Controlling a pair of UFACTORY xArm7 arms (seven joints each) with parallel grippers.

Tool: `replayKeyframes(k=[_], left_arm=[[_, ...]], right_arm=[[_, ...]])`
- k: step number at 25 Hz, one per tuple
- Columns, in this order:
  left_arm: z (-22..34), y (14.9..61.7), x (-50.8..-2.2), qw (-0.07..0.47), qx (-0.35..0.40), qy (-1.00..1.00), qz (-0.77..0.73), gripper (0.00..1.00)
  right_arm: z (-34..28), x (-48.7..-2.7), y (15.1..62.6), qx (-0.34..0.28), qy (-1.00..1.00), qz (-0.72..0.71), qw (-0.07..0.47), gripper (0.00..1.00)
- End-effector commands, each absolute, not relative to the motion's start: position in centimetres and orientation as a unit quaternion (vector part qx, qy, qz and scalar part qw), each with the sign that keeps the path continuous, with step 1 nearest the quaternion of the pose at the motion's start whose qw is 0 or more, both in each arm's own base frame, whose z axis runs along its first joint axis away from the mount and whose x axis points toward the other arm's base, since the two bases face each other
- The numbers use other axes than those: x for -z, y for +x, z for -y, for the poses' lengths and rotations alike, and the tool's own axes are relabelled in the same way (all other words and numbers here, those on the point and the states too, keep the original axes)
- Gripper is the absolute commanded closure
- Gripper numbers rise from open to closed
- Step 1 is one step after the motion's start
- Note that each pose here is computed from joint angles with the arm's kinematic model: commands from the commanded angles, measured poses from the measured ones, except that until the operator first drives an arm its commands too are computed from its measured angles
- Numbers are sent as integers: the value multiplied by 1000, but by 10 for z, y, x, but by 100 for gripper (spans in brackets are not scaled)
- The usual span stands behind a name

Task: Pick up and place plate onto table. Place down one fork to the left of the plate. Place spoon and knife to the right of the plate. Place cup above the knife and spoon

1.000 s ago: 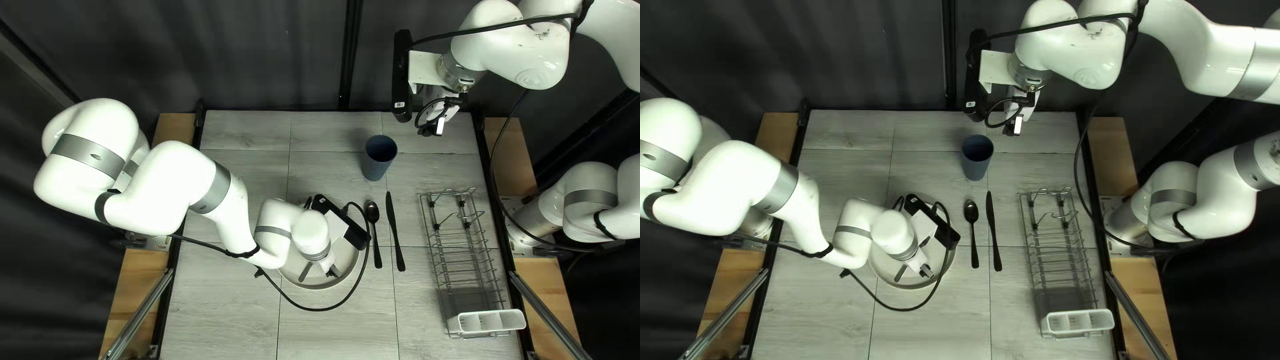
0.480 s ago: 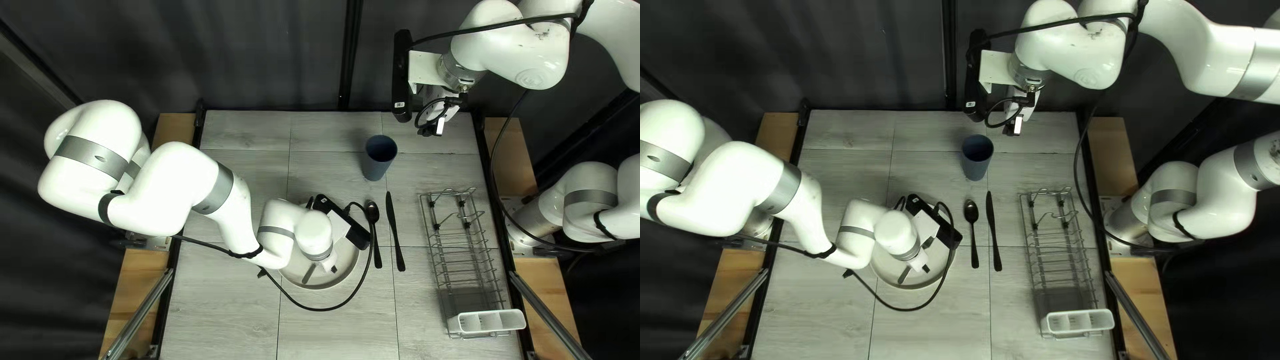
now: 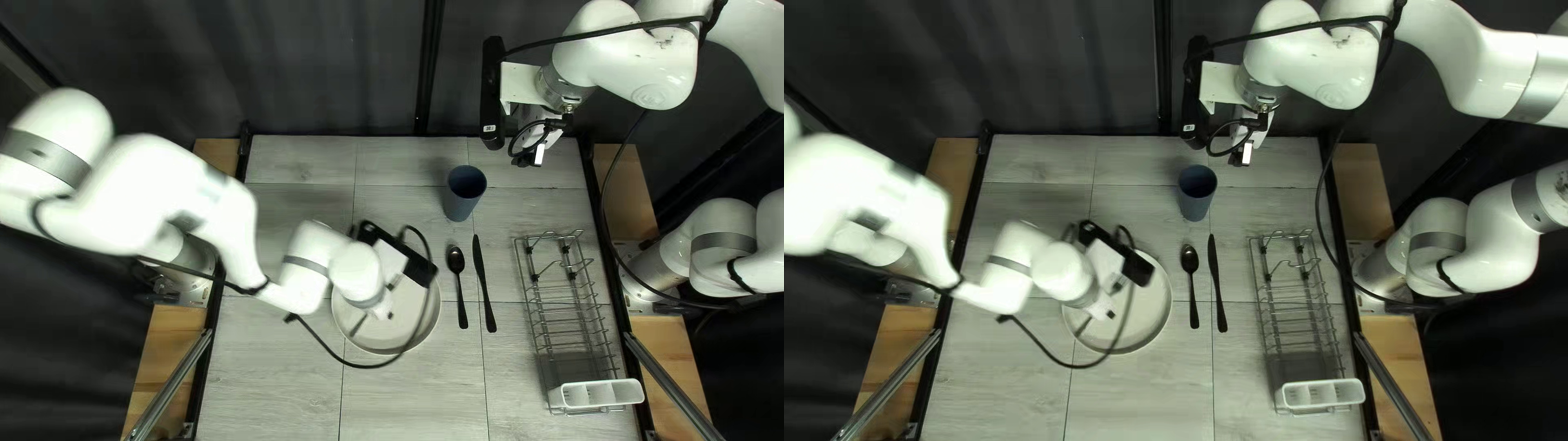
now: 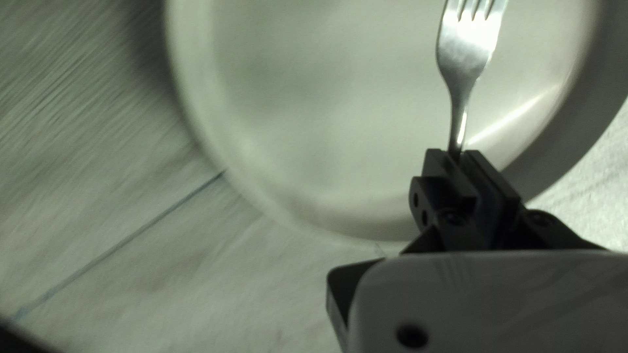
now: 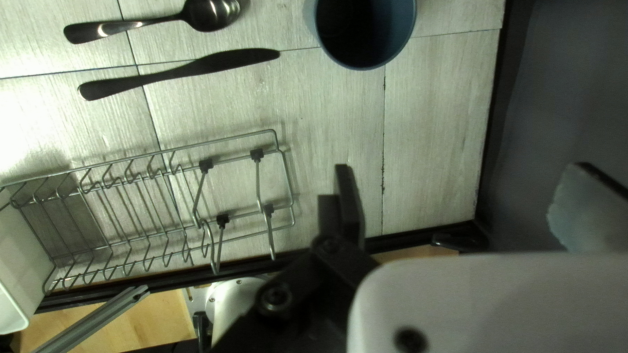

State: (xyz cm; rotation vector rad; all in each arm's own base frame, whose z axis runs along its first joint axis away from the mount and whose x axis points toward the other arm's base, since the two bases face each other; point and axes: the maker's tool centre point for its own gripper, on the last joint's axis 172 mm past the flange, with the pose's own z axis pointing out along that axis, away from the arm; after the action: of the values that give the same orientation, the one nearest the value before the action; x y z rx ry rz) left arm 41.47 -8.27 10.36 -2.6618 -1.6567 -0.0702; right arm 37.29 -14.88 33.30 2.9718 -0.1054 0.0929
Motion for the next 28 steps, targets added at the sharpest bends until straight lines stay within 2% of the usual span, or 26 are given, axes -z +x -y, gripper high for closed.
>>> replayKeyframes(k=[1,7,13,28], left_arm=[[82,388,-108,9,23,-828,560,100],[83,377,-98,-1,15,-812,584,100],[76,336,-78,-30,-2,-768,639,100],[50,312,-32,-30,-13,-737,675,100]], right_arm=[[149,-333,373,-31,995,35,83,0],[149,-333,373,-31,995,35,83,0],[149,-333,373,-31,995,35,83,0],[149,-333,373,-31,995,35,83,0]])
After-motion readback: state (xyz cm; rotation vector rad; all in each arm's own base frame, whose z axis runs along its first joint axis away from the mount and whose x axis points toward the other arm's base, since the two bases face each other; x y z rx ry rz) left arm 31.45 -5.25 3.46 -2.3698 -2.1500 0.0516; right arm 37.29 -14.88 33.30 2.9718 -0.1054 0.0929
